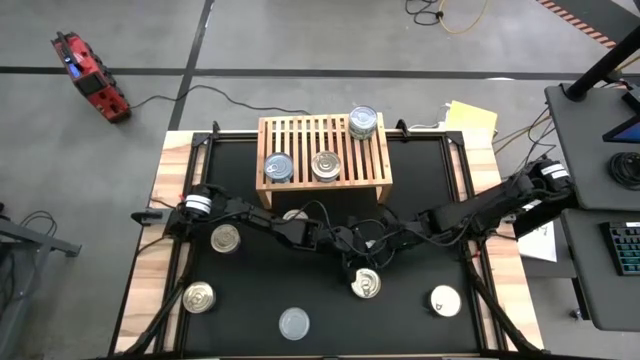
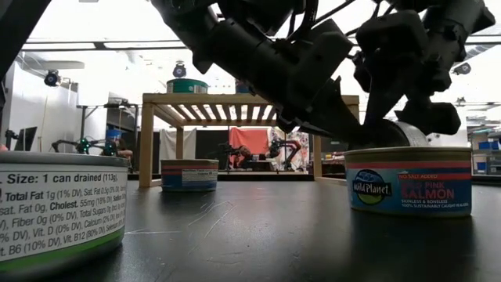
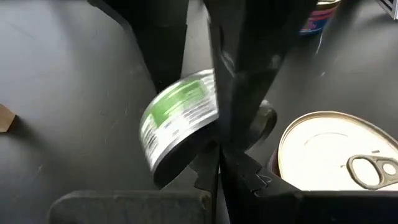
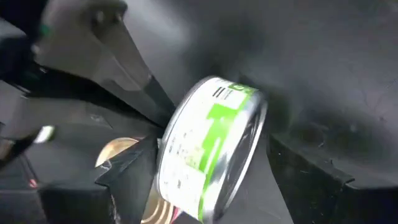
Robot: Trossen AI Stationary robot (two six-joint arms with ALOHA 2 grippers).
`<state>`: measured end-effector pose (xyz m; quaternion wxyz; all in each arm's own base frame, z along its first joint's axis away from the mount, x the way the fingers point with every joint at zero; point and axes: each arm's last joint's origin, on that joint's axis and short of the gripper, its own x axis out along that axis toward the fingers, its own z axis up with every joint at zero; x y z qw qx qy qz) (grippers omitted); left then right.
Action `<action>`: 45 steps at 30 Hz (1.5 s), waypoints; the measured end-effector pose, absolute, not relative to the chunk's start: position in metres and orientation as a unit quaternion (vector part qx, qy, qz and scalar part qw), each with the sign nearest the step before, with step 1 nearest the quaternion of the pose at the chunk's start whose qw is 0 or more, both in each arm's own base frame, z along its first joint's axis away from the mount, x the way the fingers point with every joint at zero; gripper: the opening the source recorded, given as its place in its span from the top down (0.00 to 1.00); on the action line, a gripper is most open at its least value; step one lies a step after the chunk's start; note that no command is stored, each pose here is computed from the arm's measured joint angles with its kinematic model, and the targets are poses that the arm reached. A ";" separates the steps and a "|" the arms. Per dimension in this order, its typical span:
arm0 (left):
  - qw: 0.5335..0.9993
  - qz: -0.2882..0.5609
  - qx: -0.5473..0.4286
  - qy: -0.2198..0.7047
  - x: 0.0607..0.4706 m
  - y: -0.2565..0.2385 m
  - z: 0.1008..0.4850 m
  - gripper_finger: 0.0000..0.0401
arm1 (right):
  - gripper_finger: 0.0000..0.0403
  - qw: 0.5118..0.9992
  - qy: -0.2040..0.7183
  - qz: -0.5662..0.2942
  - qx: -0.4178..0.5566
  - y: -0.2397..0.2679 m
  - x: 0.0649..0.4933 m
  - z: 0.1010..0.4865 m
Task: Stack canned seafood by type on shelf
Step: Stack the green white tuna can on top of the green white tuna can on the shelf
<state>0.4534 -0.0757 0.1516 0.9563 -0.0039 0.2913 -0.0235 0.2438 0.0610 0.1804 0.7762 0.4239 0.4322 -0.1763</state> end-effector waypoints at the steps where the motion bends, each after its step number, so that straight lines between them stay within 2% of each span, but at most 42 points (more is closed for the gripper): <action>1: 0.955 -0.023 -0.004 0.294 0.453 -0.076 0.151 1.00 | 0.28 0.775 0.439 -0.178 0.419 0.062 0.246 0.179; 5: 0.947 -0.017 -0.015 0.322 0.450 -0.076 0.147 1.00 | 0.31 0.767 0.460 -0.189 0.405 0.063 0.252 0.172; 9: 0.931 -0.010 -0.026 0.364 0.443 -0.078 0.140 1.00 | 0.38 0.760 0.470 -0.187 0.407 0.064 0.253 0.169; 13: 0.928 -0.013 -0.024 0.372 0.440 -0.082 0.143 1.00 | 0.52 0.755 0.477 -0.195 0.406 0.063 0.250 0.169; 17: 0.930 -0.018 -0.015 0.366 0.438 -0.081 0.153 1.00 | 0.69 0.758 0.477 -0.190 0.401 0.062 0.247 0.174; 25: 0.925 -0.021 0.021 0.380 0.429 -0.078 0.172 1.00 | 0.69 0.760 0.482 -0.191 0.393 0.056 0.221 0.200; 33: 0.910 -0.001 0.060 0.411 0.416 -0.067 0.188 1.00 | 0.69 0.783 0.415 -0.191 0.421 0.046 0.195 0.234; 41: 0.906 -0.007 0.102 0.410 0.394 -0.062 0.229 1.00 | 0.69 0.809 0.339 -0.167 0.450 0.040 0.184 0.265; 45: 0.910 -0.005 0.106 0.401 0.373 -0.057 0.261 1.00 | 0.69 0.821 0.283 -0.150 0.472 0.033 0.188 0.285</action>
